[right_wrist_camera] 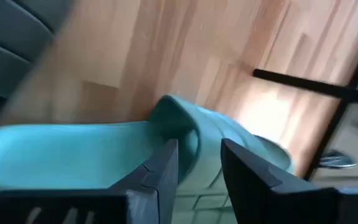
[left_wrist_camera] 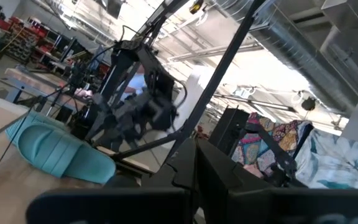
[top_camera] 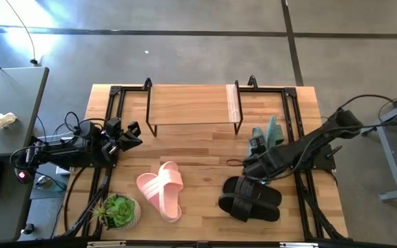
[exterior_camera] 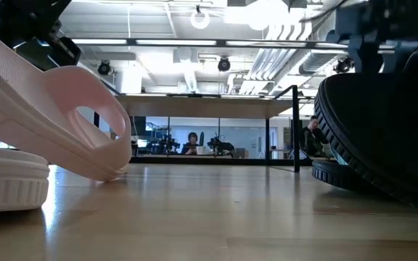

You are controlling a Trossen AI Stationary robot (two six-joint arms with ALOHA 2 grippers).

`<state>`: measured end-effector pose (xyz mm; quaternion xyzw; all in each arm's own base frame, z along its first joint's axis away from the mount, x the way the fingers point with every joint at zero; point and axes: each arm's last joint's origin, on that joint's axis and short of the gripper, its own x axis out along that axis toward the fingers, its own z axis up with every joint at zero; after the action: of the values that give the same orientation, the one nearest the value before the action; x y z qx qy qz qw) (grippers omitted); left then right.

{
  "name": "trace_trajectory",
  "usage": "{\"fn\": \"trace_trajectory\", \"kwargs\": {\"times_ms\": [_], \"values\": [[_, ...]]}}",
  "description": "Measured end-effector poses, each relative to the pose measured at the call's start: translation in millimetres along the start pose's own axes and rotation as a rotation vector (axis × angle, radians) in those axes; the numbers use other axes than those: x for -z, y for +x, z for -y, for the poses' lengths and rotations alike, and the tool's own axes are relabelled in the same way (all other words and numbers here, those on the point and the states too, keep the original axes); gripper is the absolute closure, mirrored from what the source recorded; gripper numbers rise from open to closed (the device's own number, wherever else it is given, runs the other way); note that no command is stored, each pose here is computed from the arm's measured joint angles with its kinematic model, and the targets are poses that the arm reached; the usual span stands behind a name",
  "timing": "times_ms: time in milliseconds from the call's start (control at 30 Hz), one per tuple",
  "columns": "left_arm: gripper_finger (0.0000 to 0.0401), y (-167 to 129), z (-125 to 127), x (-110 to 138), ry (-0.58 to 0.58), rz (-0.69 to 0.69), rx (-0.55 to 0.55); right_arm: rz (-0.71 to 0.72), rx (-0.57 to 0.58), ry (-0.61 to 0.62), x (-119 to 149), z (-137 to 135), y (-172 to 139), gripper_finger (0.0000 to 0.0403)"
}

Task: Pick and place slides into the shelf
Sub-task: Put the left green slipper on the shelf

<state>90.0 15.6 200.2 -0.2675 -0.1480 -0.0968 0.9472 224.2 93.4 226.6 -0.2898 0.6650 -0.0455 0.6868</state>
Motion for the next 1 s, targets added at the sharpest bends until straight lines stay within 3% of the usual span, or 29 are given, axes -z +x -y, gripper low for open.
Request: {"fn": "trace_trajectory", "kwargs": {"times_ms": [400, 800, 1000], "values": [[0.0398, -0.2, -4.2, 5.4, -0.007, -0.053, -0.042, -0.301, 0.162, -0.233, -14.6, -20.2, 43.3, 0.0288], [0.0398, -0.3, -5.2, 6.7, -0.014, -0.066, -0.053, -0.322, 0.273, -0.266, -20.2, -22.6, 53.8, 0.0292], [0.0398, -0.4, -5.2, 6.6, -0.013, -0.065, -0.054, -0.321, 0.308, -0.270, -20.4, -20.1, 54.9, 0.0340]]}}
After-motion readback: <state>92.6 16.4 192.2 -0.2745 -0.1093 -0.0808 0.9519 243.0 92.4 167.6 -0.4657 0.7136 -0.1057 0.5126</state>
